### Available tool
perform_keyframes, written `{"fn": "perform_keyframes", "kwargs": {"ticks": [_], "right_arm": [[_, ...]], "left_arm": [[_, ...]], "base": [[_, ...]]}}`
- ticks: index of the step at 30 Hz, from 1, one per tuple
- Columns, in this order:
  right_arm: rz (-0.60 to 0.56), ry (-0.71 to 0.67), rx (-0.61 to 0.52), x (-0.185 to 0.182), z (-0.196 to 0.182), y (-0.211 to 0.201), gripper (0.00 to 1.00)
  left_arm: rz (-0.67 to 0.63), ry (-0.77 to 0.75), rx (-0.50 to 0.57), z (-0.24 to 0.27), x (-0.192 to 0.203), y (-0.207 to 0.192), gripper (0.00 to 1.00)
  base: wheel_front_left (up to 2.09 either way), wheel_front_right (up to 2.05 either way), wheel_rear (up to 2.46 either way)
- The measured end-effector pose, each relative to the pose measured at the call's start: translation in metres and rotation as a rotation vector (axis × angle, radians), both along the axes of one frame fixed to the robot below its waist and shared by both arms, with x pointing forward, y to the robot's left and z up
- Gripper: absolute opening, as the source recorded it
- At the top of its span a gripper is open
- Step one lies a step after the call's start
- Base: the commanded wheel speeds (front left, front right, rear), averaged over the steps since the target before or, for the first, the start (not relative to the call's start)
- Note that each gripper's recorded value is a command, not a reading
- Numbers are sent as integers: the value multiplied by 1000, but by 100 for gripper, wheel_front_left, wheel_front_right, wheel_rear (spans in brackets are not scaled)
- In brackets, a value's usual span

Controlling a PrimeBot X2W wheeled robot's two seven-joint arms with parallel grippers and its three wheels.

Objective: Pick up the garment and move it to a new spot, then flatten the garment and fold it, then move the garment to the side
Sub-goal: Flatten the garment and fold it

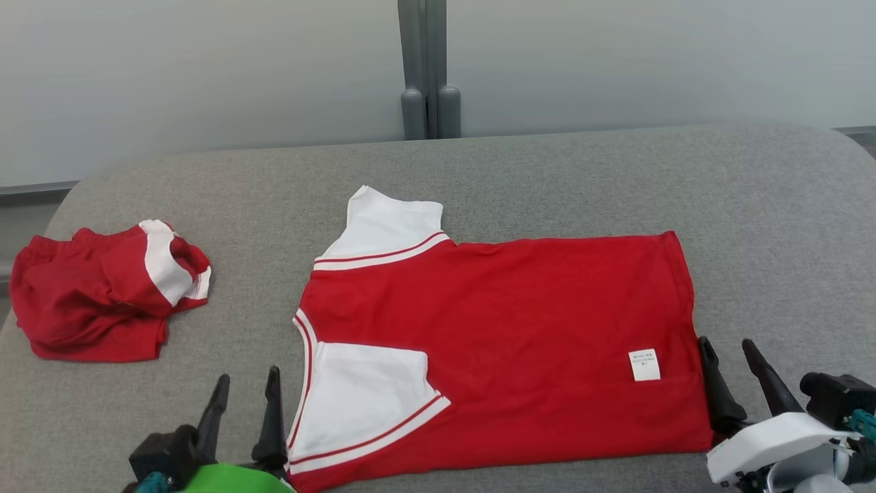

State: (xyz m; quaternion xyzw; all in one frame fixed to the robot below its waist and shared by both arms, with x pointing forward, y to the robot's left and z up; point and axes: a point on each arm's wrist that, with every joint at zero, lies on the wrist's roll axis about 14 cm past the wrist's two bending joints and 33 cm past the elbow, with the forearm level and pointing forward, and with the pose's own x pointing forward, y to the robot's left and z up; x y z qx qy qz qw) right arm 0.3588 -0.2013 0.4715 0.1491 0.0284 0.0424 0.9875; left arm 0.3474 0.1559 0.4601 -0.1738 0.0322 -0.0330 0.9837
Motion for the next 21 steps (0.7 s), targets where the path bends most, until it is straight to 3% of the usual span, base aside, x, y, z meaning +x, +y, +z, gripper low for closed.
{"fn": "perform_keyframes", "kwargs": {"ticks": [13, 21], "right_arm": [[2, -240, -87, 12, 69, 17, 100], [-24, -241, -120, -1, 67, 12, 100]], "left_arm": [[37, -164, 180, 51, 20, 27, 100], [58, -166, 205, 52, 15, 36, 100]], "base": [[0, 0, 0], [0, 0, 0]]}}
